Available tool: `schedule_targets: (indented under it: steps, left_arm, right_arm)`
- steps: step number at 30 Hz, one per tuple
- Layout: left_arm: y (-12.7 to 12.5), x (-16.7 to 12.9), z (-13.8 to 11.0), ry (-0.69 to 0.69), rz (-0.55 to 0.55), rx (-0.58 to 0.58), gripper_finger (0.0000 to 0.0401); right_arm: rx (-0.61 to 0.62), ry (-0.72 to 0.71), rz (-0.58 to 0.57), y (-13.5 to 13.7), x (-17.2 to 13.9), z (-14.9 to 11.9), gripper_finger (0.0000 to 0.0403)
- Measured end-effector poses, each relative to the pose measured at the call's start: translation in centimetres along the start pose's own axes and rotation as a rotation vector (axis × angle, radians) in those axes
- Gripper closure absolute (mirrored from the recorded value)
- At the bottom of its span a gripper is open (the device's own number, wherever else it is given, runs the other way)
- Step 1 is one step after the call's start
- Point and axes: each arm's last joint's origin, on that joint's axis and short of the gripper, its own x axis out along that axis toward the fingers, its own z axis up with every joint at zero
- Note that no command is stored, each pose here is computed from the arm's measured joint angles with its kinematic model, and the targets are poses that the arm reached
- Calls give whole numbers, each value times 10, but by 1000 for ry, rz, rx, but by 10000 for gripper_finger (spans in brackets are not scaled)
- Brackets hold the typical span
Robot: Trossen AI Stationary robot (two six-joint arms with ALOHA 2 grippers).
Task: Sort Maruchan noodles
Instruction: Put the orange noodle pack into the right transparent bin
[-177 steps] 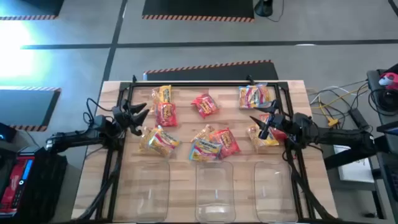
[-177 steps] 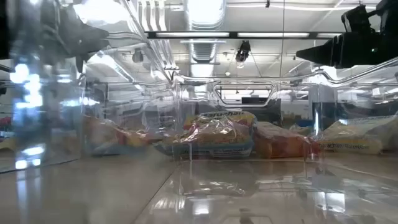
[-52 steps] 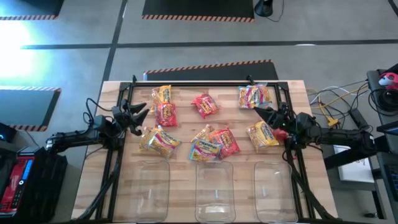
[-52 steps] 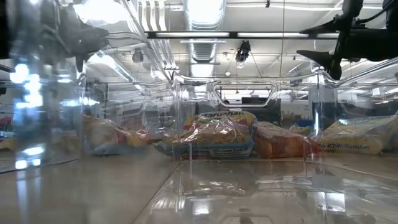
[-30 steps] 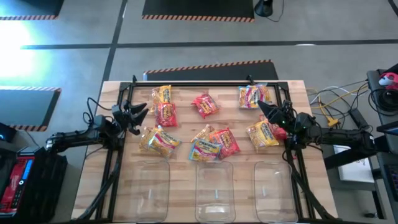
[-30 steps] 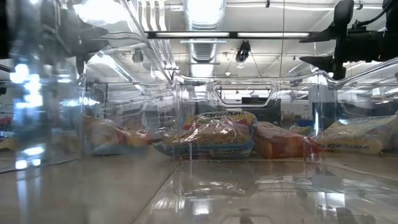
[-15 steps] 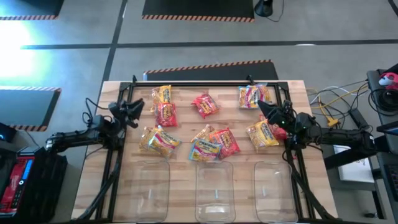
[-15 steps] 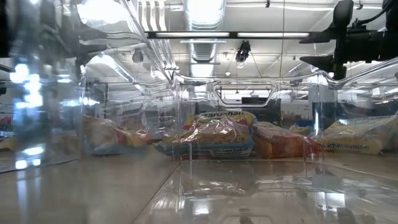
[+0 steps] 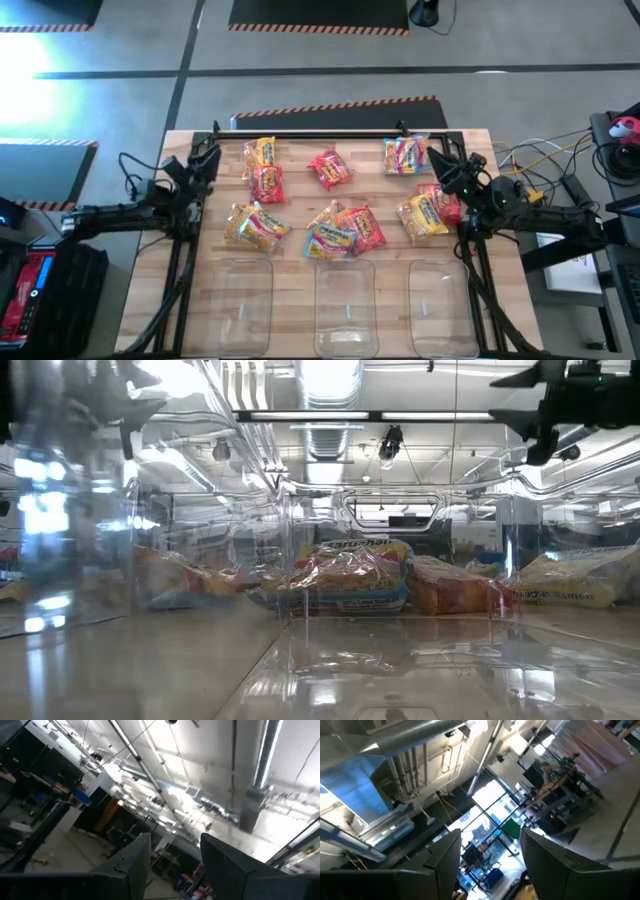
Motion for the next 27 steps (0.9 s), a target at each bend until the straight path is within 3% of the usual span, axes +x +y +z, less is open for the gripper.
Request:
schedule_targets:
  steps: [4,12,17,27]
  left_arm:
    - [-12,21,2,89,137,79,245]
    - [-39,65,-1,397,316,171,245]
    - [-46,87,-8,565,457,212,245]
    - [-47,123,-50,883,392,127,245]
  right_arm:
    - [-37,85,-55,8,10,4,211]
    - [-47,505,-416,12,32,-10,211]
    - [-47,704,-550,18,41,-12,211]
    - [61,973,-608,13,55,-42,211]
